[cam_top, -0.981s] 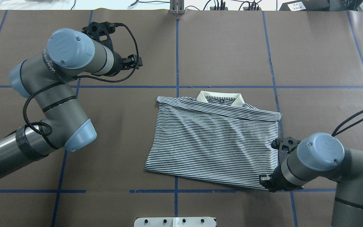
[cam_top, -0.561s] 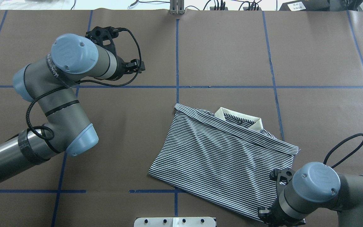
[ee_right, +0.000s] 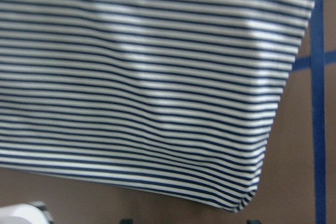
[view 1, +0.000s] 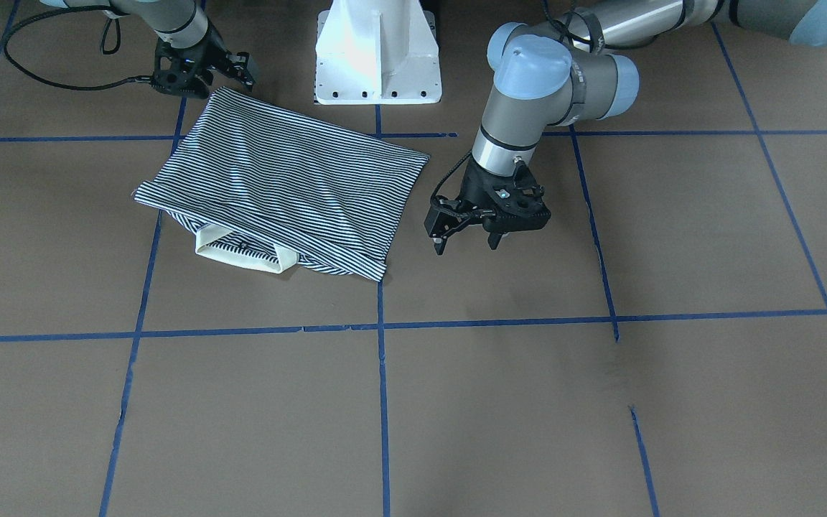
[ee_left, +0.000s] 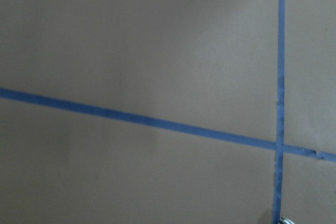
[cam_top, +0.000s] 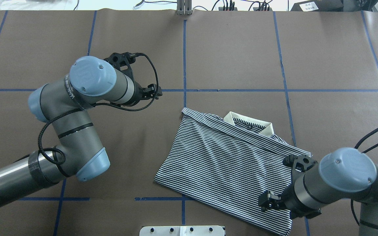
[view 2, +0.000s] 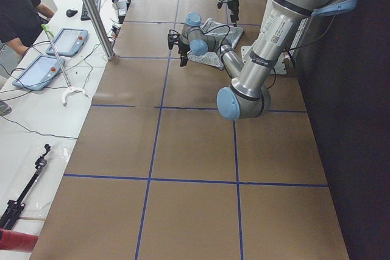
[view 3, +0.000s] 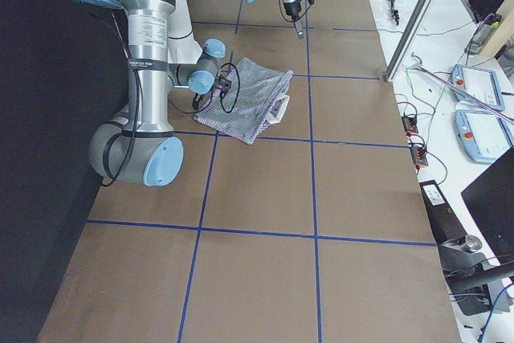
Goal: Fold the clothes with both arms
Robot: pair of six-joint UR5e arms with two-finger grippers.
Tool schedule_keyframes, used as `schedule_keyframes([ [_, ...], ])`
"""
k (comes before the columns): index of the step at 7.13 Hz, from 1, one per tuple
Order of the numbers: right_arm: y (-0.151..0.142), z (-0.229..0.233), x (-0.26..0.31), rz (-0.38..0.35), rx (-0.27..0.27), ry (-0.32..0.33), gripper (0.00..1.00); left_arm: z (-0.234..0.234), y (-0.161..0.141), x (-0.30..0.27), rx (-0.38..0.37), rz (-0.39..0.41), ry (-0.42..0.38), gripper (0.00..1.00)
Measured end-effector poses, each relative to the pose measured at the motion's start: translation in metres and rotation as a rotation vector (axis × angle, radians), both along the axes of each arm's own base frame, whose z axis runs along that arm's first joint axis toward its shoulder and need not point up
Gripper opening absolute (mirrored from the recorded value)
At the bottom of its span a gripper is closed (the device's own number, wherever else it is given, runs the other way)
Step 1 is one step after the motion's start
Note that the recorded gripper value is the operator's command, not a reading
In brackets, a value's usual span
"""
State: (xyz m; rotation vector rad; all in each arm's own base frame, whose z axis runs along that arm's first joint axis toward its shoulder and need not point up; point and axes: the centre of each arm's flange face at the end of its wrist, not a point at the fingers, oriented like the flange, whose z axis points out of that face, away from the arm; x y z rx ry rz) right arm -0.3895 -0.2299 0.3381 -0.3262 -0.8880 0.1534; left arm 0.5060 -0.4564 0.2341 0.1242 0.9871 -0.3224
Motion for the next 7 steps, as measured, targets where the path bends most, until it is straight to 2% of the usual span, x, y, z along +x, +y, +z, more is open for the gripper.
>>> schedule_keyframes([
  [2,-0.053,-0.027,0.03,0.127,0.046,-0.082,1.0,-0.001,0.07,0.046,-0.161,0.034,0.006,1.0],
  [3,-0.069,-0.035,0.039,0.167,0.064,-0.101,1.0,-0.003,0.103,0.058,-0.222,0.048,-0.007,1.0],
  [5,-0.088,-0.04,0.04,0.203,0.077,-0.11,1.0,-0.01,0.148,0.067,-0.289,0.071,-0.036,1.0],
  [7,-0.093,-0.039,0.037,0.211,0.078,-0.106,1.0,-0.003,0.165,0.077,-0.307,0.088,-0.06,1.0],
])
